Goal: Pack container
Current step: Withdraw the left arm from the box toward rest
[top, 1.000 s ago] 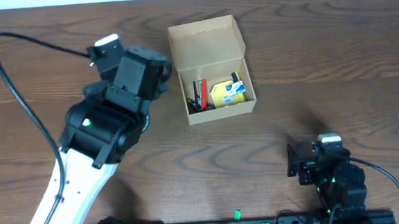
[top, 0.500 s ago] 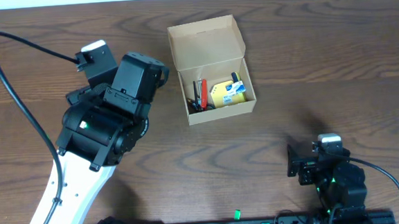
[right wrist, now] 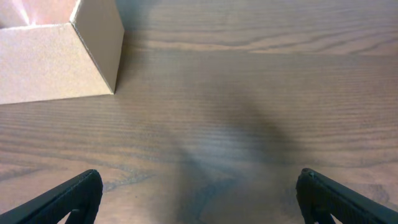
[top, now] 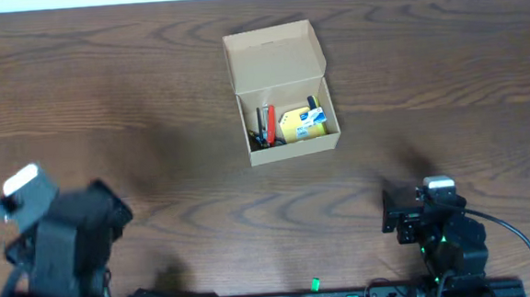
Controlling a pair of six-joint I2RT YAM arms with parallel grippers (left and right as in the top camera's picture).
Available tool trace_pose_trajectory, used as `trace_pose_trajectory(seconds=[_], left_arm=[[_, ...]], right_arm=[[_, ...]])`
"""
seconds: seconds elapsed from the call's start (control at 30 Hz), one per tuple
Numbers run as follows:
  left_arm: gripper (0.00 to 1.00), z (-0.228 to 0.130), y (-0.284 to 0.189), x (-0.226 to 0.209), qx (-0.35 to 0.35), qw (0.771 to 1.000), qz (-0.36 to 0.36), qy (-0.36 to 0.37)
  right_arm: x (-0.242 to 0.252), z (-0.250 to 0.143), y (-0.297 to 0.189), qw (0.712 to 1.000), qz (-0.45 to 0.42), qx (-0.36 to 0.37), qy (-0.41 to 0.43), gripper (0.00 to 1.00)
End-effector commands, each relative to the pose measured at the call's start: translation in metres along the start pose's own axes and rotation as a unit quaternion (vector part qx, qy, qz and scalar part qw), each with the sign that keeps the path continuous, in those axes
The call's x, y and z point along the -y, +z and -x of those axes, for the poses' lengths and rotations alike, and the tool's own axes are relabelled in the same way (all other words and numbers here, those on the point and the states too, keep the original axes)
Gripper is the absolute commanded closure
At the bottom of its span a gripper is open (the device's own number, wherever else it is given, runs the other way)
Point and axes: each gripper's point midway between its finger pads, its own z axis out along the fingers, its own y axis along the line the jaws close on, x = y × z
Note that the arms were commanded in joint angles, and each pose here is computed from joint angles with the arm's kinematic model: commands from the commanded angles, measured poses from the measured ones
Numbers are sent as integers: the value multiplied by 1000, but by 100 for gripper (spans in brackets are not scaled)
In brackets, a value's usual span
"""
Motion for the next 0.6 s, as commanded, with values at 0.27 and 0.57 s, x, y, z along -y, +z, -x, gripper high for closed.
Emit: trace_pose_trajectory(seconds=[0.27,0.57], left_arm=[[5,-51,82,113,-101,985,-136,20],[5,-47,141,173,-184,968,-169,-35]], right_arm=[[-38,65,-22,980,117,63,145,1],[-38,143,5,990,91,-16,109,1]])
